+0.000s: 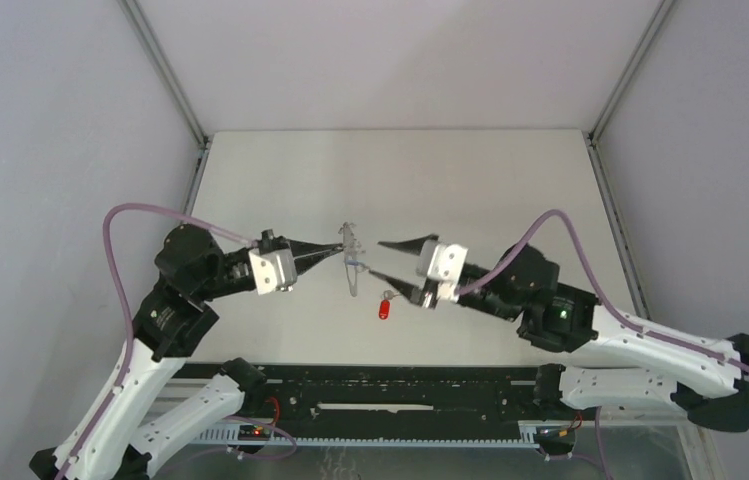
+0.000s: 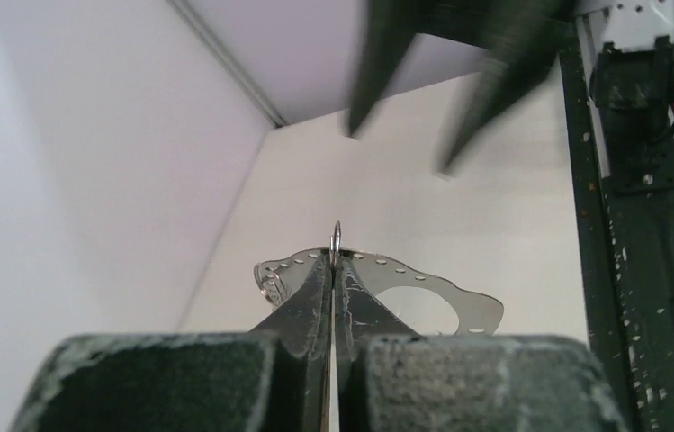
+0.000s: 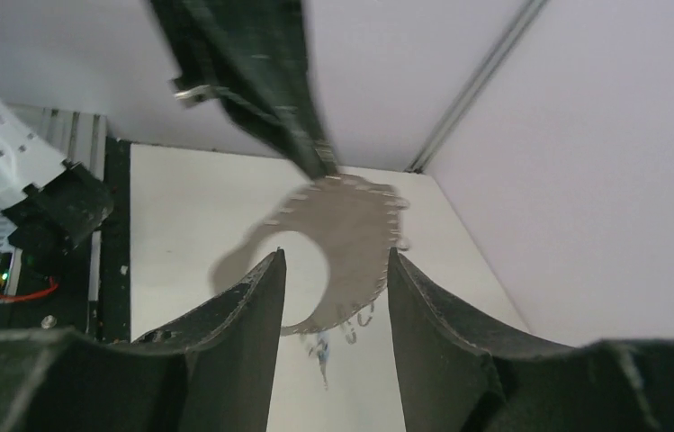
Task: Put the keys on the keyring
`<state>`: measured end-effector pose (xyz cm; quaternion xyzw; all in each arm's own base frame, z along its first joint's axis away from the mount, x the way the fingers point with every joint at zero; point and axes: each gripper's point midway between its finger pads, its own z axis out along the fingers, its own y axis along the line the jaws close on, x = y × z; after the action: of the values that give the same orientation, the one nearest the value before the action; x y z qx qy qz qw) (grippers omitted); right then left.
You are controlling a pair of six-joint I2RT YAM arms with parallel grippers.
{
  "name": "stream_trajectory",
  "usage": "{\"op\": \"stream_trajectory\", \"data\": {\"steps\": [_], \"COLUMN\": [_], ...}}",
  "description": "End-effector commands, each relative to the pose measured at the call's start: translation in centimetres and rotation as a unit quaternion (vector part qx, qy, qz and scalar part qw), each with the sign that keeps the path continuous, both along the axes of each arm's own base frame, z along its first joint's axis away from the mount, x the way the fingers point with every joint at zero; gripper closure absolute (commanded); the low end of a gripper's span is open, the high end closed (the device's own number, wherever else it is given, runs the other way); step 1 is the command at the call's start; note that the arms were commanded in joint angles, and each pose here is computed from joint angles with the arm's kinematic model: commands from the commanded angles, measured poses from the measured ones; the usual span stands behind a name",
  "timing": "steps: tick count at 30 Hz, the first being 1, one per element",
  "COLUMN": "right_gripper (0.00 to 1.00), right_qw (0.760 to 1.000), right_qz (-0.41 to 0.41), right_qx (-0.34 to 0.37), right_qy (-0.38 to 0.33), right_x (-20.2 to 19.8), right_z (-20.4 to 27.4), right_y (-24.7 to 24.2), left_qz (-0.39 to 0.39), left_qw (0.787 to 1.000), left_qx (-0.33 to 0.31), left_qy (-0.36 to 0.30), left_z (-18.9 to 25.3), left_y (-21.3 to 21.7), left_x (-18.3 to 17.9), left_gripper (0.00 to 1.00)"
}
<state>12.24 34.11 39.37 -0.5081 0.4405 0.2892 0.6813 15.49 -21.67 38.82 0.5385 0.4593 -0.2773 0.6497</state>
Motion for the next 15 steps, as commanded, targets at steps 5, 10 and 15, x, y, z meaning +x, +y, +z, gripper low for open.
{"op": "stream_trajectory", "data": {"steps": [5, 10, 15], "right_gripper": [0.51, 0.53, 0.54], "right_qw": [0.990, 0.987, 0.981], "right_qz": [0.106, 0.153, 0.190], "right_qx": [0.059, 0.037, 0.023], "right_qy": [0.071, 0.044, 0.001], "right_x": [-0.5, -2.0, -4.0], "right_z": [3.6, 3.5, 3.3], "right_y": [-1.5, -0.8, -0.2], "left_qz": [-0.115, -0.142, -0.160], "left_qw": [0.975, 0.957, 0.942], "left_qx": [0.030, 0.035, 0.048], "left_qy": [-0.190, -0.249, -0.290], "left_z": [0.2, -0.3, -1.0], "left_y": [-0.4, -0.5, -0.7], "left_x": [-4.1, -5.3, -5.9], "left_gripper": [1.00, 1.00, 1.00]}}
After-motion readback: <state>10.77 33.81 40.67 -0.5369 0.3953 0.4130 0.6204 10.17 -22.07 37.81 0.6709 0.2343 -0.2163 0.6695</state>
